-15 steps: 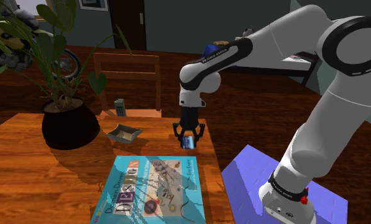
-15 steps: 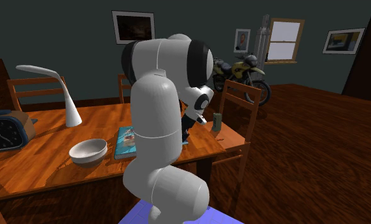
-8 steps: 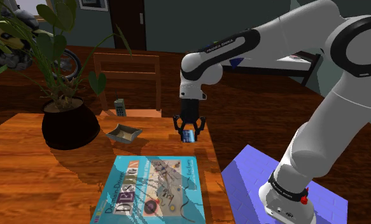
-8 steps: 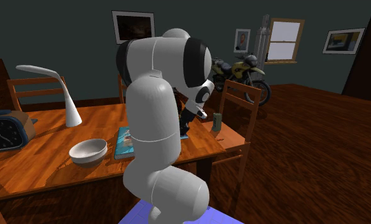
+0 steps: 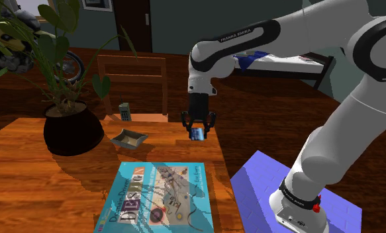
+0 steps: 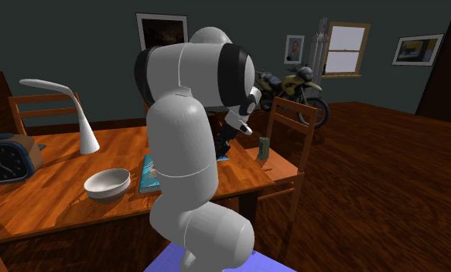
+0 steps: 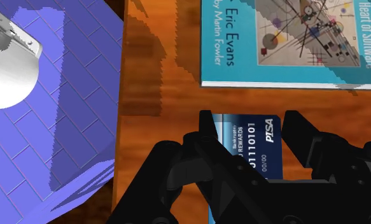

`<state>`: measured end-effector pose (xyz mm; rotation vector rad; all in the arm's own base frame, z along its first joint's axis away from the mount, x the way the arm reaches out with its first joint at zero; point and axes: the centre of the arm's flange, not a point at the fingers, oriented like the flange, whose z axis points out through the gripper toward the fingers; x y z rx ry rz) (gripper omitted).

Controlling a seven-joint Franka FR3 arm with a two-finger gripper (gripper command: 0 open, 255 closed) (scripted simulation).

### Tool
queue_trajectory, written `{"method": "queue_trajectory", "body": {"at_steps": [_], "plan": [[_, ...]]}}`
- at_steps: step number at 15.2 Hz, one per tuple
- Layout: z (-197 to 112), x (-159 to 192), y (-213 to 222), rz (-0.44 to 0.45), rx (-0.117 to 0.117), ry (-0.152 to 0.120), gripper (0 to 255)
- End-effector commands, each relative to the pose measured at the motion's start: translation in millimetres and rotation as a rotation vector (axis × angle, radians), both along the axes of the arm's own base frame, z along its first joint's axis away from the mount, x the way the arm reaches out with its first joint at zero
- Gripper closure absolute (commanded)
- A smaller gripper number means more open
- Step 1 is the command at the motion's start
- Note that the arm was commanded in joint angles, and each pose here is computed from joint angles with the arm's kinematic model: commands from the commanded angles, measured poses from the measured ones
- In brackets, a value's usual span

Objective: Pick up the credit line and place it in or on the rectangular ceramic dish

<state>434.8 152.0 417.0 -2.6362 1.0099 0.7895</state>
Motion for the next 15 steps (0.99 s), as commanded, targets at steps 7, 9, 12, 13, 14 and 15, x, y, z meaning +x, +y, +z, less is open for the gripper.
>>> {"method": "queue_trajectory", "body": {"at_steps": [7,9,12,13,14,15], "plan": [[24.5,41.4,33.5,0.0,0.0,0.0,255],[26.1,62.0,50.0,0.0,0.0,0.0,255],[28.6,92.8,74.7,0.0,0.0,0.0,255],[29.4,103.1,82.9,0.0,0.0,0.0,255],[30.2,113.4,91.1,0.0,0.0,0.0,255],[31.0,123.7,99.4,0.0,0.0,0.0,255]]}}
